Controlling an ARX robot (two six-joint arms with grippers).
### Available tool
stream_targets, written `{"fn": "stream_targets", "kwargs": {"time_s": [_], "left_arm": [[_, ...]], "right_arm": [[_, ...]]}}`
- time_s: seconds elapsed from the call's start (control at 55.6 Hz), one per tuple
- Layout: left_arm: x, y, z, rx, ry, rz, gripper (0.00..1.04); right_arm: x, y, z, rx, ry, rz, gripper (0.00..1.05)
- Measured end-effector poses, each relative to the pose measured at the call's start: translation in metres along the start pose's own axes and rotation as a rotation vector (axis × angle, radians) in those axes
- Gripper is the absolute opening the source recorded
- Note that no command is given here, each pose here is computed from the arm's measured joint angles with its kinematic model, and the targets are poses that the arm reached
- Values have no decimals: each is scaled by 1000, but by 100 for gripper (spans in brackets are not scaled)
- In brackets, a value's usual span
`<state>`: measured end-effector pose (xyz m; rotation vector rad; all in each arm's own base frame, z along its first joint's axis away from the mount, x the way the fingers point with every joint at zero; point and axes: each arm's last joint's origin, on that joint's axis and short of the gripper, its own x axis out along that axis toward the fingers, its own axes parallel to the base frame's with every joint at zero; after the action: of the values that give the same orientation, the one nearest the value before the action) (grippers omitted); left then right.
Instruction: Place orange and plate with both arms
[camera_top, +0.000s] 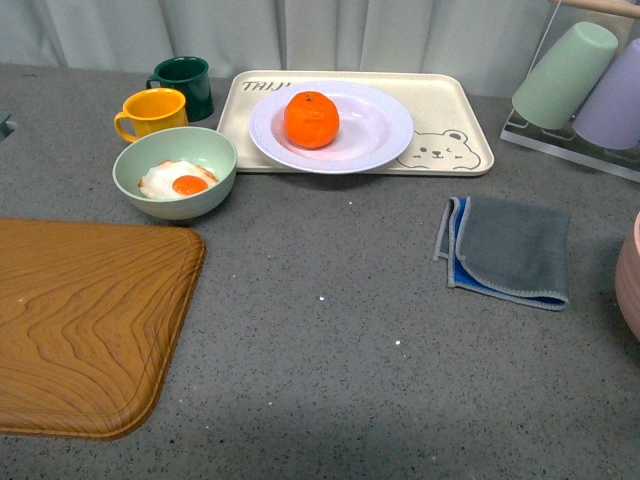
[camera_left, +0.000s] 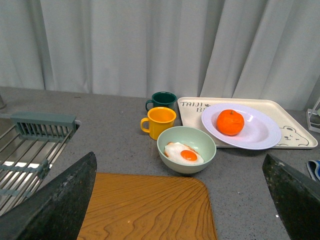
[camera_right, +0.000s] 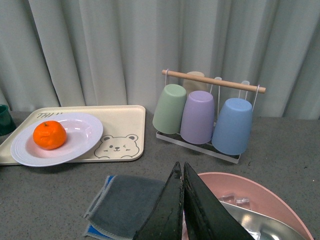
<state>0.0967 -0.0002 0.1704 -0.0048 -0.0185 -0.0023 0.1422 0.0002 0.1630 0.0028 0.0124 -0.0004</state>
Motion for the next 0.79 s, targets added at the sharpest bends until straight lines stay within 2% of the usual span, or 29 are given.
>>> {"fn": "stream_targets", "kwargs": {"time_s": [0.792], "left_arm": [[0,0,0,0,0,0,98]], "right_arm": [[-27,0,5,0,-21,0,1]]}}
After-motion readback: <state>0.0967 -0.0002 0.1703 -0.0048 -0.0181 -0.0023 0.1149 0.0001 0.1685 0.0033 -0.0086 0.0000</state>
